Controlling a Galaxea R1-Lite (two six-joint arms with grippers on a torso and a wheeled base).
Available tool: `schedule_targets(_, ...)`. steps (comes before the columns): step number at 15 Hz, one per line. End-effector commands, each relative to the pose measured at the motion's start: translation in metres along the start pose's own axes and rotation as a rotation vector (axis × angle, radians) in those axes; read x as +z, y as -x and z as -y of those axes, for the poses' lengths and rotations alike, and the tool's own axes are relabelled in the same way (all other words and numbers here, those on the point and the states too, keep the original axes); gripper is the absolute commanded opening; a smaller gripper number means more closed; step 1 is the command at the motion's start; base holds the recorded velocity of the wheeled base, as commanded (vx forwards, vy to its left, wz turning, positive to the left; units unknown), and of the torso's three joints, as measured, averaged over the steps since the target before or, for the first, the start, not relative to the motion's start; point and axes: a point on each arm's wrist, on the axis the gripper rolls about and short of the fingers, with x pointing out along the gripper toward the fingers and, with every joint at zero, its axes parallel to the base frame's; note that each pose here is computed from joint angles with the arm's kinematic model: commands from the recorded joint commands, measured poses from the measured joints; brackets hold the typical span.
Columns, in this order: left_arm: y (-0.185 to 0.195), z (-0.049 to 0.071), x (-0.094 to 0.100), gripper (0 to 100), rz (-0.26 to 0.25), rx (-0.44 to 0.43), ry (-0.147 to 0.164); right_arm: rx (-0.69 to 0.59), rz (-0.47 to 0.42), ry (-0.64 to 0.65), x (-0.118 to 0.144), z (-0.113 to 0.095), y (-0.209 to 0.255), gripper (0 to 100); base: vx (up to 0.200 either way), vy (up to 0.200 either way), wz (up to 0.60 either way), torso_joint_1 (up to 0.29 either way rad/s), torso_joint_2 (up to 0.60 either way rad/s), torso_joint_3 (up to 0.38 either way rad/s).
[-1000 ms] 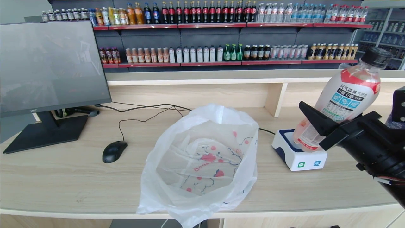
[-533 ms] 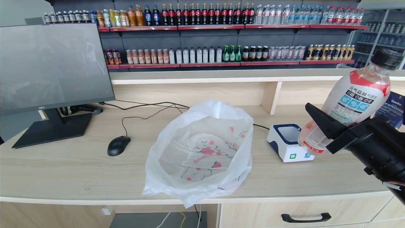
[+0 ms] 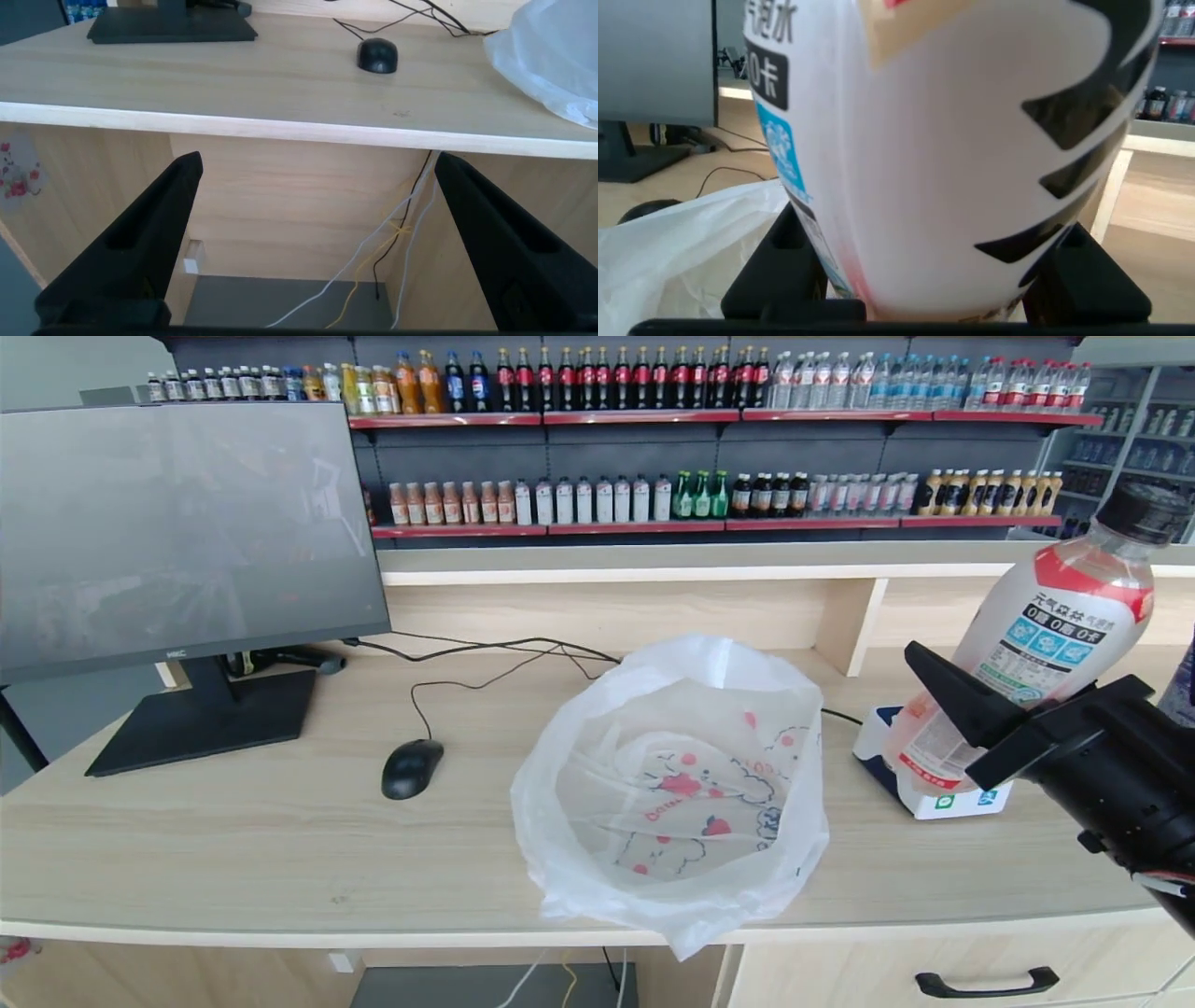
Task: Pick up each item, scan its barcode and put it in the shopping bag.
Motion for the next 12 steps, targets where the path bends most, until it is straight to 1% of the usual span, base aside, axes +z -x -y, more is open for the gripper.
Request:
schedule_targets(1,0.0000,0.0000,0.0000,100,0.001,0.000,0.000,0.002,-0.005,0.000,-0.0016,-0.0003,-0.0008,0,0.000,0.000,0.00,0.000,0.00,0.000)
schedule_targets(8,0.0000,0.0000,0.0000,100,0.001,0.000,-0.001,0.002,-0.028,0.000,-0.0076,-0.0003,-0.0034,0,0.000,0.000,0.00,0.000,0.00,0.000)
schedule_targets(10,0.0000,0.0000,0.0000,100,0.001,-0.002,-0.001,-0.001,-0.051,0.001,-0.0114,0.0003,0.0013,0,0.000,0.000,0.00,0.000,0.00,0.000)
schedule_targets(12,0.0000,0.0000,0.0000,100,0.001,-0.002,-0.001,0.001,-0.040,0.001,-0.0094,0.0001,-0.0002,0,0.000,0.000,0.00,0.000,0.00,0.000)
